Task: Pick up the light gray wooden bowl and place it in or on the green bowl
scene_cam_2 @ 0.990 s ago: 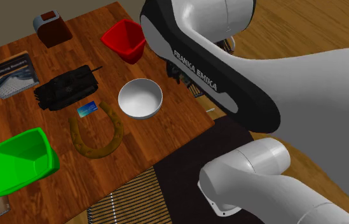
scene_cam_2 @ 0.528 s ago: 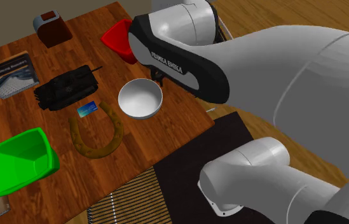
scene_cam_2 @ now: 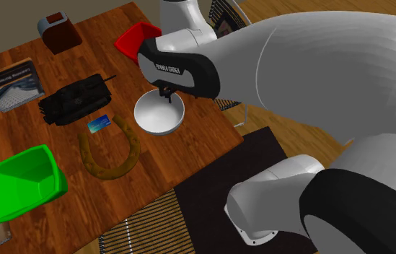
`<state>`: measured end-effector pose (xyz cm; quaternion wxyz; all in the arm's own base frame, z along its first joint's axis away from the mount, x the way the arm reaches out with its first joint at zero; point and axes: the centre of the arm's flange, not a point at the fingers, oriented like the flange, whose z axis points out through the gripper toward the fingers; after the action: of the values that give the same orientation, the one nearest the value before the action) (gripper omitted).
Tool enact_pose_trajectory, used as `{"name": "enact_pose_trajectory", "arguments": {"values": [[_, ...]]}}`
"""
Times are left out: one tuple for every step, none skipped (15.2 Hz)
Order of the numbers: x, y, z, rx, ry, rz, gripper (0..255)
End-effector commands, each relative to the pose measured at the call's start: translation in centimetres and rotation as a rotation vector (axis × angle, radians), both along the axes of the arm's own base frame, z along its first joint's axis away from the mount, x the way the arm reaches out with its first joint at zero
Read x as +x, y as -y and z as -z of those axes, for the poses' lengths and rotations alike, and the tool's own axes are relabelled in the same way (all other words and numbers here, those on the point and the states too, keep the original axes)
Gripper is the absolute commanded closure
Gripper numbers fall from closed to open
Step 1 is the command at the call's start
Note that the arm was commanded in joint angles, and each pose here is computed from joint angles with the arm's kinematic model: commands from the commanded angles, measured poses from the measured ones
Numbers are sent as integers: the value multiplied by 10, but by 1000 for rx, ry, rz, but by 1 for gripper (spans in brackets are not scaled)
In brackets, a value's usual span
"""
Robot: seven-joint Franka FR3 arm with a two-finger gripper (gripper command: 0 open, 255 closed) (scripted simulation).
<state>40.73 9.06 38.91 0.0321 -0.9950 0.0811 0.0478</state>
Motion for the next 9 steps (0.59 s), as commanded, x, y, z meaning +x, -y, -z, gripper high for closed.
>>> {"name": "enact_pose_trajectory", "arguments": {"values": [[1,-1,12,2,1,1,0],[0,-1,17,2,1,1,0],[0,-2,23,2,1,1,0],[-1,-2,28,2,1,1,0],[-1,-3,33,2,1,1,0],[-2,-3,36,2,1,1,0],[-2,-3,36,2,1,1,0],[-2,-3,36,2,1,1,0],[-2,-3,36,2,1,1,0]]}}
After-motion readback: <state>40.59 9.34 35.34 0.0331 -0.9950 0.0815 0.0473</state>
